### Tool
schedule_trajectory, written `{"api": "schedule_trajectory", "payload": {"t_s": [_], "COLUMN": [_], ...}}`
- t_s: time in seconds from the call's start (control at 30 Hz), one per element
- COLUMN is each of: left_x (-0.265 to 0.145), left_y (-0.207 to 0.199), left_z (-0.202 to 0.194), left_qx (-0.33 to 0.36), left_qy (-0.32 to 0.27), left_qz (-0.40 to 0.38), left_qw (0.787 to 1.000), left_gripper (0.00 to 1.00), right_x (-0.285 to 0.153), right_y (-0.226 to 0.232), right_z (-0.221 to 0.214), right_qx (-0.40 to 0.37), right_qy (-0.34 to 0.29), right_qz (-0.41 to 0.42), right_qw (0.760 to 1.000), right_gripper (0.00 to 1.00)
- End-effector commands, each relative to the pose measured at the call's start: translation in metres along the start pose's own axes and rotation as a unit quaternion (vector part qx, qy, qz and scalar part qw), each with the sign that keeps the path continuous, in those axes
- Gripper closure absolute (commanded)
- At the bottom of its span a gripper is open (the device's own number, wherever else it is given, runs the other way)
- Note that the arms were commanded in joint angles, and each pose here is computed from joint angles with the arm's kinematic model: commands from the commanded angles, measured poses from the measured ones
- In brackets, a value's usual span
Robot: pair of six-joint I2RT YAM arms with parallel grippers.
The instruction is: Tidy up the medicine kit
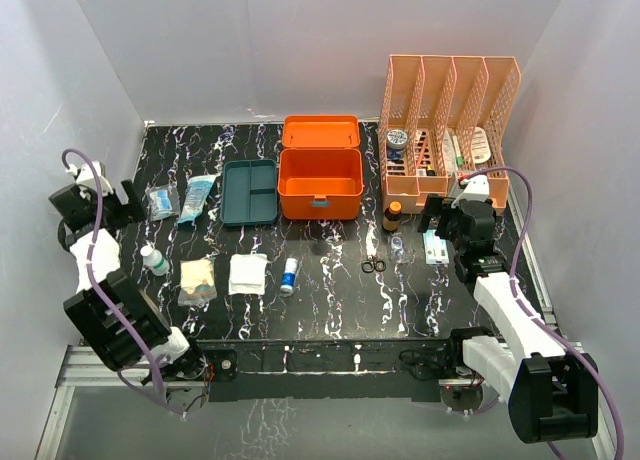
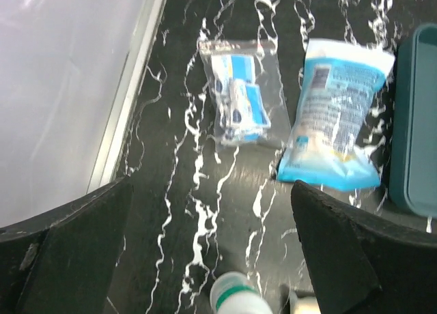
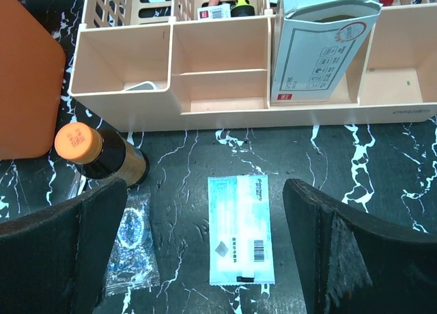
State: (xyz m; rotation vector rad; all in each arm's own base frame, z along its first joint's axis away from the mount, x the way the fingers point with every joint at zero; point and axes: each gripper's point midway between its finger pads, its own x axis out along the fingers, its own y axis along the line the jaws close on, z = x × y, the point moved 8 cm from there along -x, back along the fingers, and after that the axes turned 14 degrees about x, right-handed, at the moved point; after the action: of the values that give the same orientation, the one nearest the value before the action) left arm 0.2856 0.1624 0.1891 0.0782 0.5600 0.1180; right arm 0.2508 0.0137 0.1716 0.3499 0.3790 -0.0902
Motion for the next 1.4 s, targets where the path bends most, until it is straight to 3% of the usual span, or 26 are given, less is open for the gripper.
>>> {"api": "schedule_trajectory", "payload": {"t_s": [0.0,0.2,0.67,1.0,1.1,1.37], "left_x": [-0.026,-0.044,-0.076,-0.061,-0.057,-0.055], "left_y": [-0.017,-0.043,-0.05,-0.042,-0.038,-0.041], "left_z": [-0.012,-0.044,-0.074,-0.088,-0.094,-0.102], "left_qx": [0.059,0.078,0.034,0.042,0.052,0.075], "left_qy": [-0.034,-0.025,-0.01,-0.011,0.015,0.018], "left_qz": [-0.081,-0.134,-0.138,-0.107,-0.111,-0.141], "left_qw": [0.994,0.988,0.99,0.993,0.992,0.987], "left_gripper": [0.02,0.02,0.04,0.03,0.03,0.03], "right_x": [-0.002,0.0,0.003,0.007,0.008,0.012], "right_y": [0.011,0.012,0.016,0.016,0.018,0.021], "right_z": [0.018,0.012,0.008,0.002,0.004,0.009], "right_qx": [0.01,0.005,-0.007,-0.013,-0.014,-0.01], "right_qy": [-0.03,-0.014,0.01,0.014,0.013,0.007], "right_qz": [0.024,0.027,0.039,0.049,0.053,0.056], "right_qw": [0.999,1.0,0.999,0.999,0.998,0.998], "right_gripper": [0.02,0.02,0.02,0.02,0.02,0.02]}}
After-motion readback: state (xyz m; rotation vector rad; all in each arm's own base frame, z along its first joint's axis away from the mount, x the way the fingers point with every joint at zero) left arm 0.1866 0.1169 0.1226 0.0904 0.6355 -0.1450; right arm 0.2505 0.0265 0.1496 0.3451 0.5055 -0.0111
